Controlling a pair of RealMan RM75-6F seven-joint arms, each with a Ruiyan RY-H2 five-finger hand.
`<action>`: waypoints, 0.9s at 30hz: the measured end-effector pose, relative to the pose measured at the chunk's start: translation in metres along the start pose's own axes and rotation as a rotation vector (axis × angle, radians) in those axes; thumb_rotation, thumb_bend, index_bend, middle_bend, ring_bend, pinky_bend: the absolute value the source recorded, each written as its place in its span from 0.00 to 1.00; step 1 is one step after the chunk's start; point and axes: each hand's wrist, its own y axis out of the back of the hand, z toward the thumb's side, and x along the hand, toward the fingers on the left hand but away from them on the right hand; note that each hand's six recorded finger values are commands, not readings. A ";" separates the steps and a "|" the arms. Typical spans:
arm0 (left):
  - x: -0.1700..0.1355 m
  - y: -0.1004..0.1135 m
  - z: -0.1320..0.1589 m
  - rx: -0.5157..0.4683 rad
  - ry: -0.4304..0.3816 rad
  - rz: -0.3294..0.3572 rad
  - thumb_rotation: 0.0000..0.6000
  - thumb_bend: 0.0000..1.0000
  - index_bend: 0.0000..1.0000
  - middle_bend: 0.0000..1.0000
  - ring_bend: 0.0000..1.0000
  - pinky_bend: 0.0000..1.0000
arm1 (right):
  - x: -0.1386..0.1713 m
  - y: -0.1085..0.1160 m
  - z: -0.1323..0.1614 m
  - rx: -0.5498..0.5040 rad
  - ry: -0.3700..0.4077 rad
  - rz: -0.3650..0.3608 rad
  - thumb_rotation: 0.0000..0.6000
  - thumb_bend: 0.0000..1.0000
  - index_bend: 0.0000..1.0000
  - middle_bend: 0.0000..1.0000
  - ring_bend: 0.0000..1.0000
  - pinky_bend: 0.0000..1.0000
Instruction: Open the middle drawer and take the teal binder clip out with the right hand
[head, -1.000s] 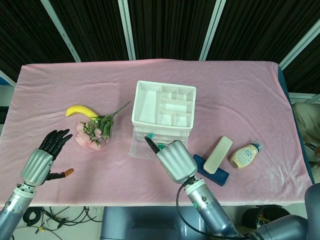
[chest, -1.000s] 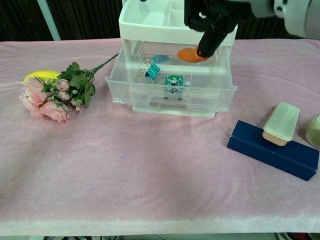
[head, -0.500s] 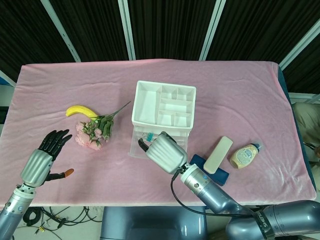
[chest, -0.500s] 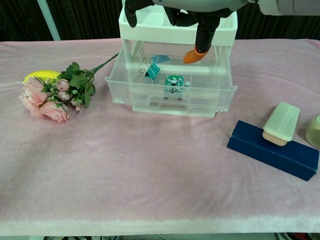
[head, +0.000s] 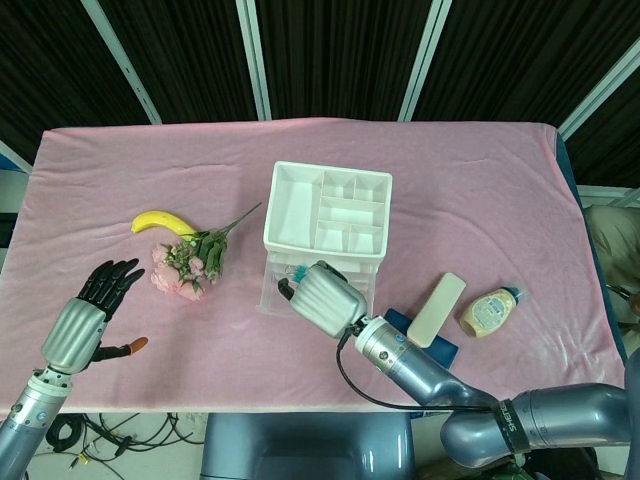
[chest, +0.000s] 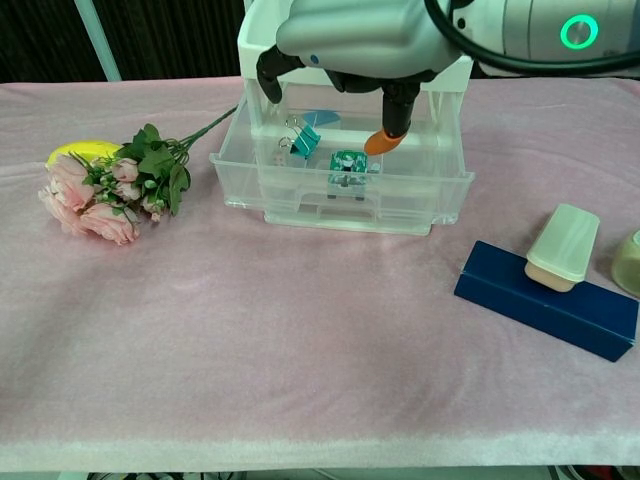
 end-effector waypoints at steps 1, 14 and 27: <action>0.000 0.000 0.000 -0.001 0.000 0.000 1.00 0.00 0.00 0.00 0.00 0.00 | -0.001 -0.002 0.001 0.002 0.001 0.004 1.00 0.06 0.28 0.97 0.96 0.79; 0.002 0.000 -0.002 -0.013 0.010 -0.002 1.00 0.00 0.00 0.00 0.00 0.00 | -0.005 -0.011 0.006 0.072 0.047 0.036 1.00 0.06 0.30 0.97 0.96 0.79; 0.003 0.001 -0.003 -0.026 0.017 0.000 1.00 0.00 0.00 0.00 0.00 0.00 | -0.009 -0.011 0.004 0.226 0.093 0.082 1.00 0.06 0.32 0.97 0.96 0.79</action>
